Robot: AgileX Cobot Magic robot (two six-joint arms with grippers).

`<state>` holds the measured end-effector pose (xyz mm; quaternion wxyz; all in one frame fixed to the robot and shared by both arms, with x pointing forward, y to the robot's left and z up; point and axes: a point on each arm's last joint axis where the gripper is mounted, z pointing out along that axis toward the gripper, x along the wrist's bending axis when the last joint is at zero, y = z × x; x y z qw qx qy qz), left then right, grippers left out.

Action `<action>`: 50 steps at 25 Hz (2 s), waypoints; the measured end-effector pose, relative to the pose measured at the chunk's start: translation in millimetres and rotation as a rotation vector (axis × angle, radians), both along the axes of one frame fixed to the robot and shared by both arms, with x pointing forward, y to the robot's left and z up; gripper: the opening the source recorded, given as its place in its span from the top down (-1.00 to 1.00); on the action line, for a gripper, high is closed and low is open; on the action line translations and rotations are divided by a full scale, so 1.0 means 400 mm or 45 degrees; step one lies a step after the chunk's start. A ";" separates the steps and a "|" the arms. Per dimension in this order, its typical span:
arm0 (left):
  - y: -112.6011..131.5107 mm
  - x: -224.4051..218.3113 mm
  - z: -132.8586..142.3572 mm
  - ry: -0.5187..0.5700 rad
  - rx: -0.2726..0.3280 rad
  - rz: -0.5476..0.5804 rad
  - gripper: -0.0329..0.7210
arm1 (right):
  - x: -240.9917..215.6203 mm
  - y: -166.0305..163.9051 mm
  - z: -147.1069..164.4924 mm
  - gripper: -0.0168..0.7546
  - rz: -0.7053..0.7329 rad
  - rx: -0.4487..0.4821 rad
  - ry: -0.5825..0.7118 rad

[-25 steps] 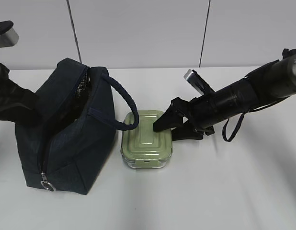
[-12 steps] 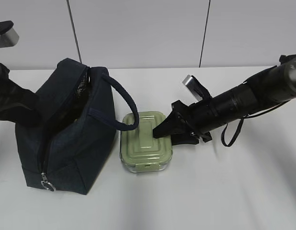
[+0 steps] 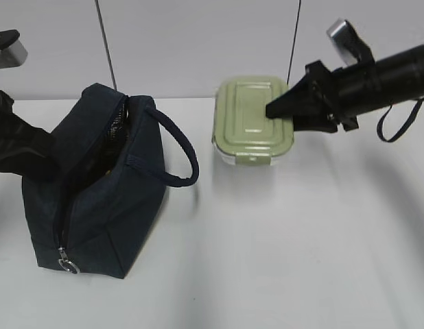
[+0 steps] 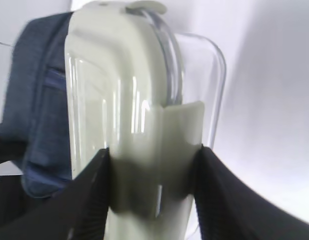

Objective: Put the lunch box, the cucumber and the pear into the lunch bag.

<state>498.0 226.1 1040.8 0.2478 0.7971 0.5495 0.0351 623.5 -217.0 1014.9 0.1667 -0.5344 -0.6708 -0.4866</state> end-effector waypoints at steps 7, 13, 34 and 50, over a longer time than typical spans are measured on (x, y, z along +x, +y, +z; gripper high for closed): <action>0.000 0.000 0.000 0.000 0.000 0.000 0.96 | -0.041 0.213 0.179 0.04 0.213 0.070 -0.182; 0.000 0.000 0.000 0.000 0.000 0.000 0.96 | -0.080 0.371 0.235 0.04 0.213 0.081 -0.331; -0.002 0.001 0.001 -0.002 -0.017 0.008 0.96 | -0.040 0.410 -0.005 0.04 0.227 -0.432 -0.070; -0.001 0.001 0.001 -0.006 -0.007 0.005 0.96 | -0.066 0.539 0.026 -0.15 0.308 -0.282 -0.163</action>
